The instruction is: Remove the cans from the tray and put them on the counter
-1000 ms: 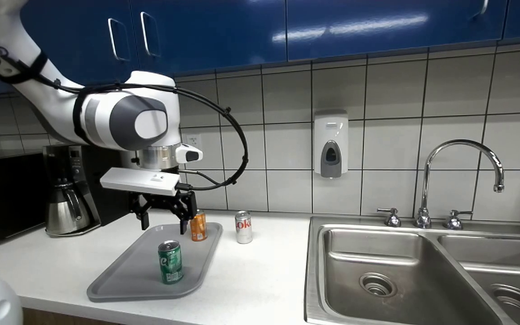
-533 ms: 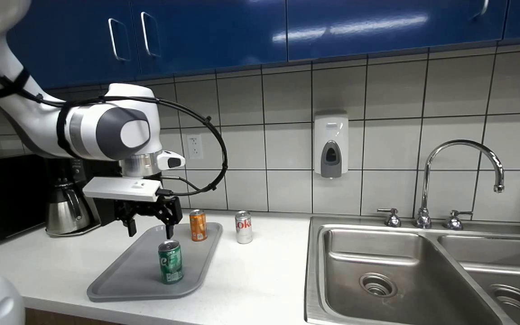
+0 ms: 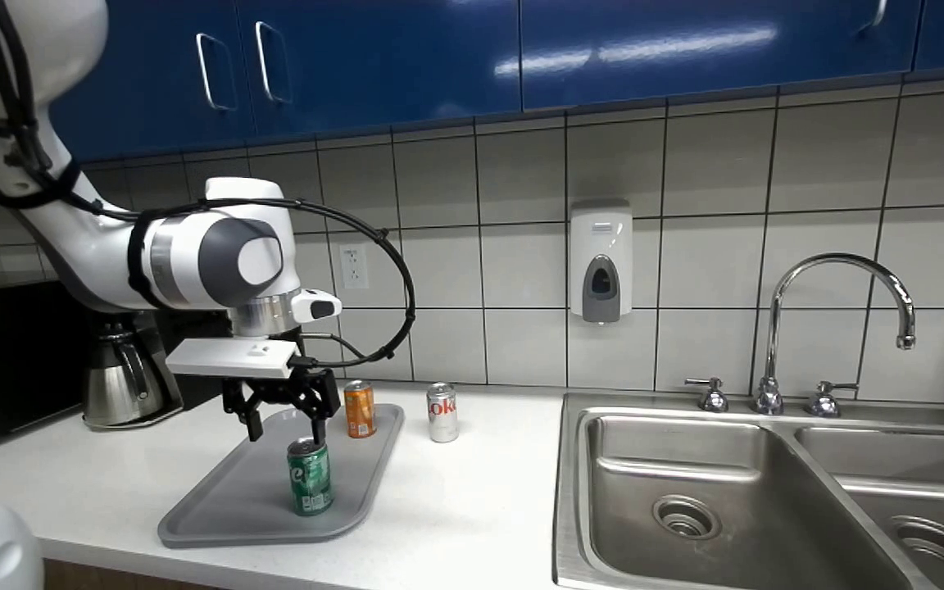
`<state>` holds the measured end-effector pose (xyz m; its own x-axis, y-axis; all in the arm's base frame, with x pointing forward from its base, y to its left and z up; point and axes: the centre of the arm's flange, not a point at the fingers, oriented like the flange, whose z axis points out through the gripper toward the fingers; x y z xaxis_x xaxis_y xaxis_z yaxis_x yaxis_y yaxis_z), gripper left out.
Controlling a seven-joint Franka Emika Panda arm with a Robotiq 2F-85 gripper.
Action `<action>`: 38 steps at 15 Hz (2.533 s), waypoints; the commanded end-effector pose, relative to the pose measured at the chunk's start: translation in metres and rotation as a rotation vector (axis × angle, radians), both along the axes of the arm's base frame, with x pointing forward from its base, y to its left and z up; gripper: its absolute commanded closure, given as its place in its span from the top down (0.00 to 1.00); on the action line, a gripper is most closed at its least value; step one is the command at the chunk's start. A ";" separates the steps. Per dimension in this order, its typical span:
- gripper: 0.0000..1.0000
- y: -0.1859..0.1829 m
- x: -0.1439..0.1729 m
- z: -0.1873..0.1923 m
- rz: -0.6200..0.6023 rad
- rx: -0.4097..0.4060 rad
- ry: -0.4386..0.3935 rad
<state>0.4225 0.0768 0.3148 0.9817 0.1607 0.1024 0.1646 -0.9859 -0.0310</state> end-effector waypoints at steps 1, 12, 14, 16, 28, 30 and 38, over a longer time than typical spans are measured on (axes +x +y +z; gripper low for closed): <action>1.00 0.005 0.019 -0.006 -0.023 -0.023 -0.001; 1.00 0.003 0.051 -0.033 -0.015 -0.044 0.047; 1.00 0.010 0.052 -0.036 -0.010 -0.044 0.055; 1.00 0.013 0.055 -0.041 -0.004 -0.046 0.063; 1.00 0.014 0.061 -0.062 0.003 -0.046 0.100; 1.00 0.013 0.064 -0.064 0.004 -0.046 0.103; 0.50 0.007 0.069 -0.068 -0.003 -0.046 0.105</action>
<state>0.4847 0.0850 0.2447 0.9864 0.1643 -0.0099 0.1642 -0.9863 -0.0140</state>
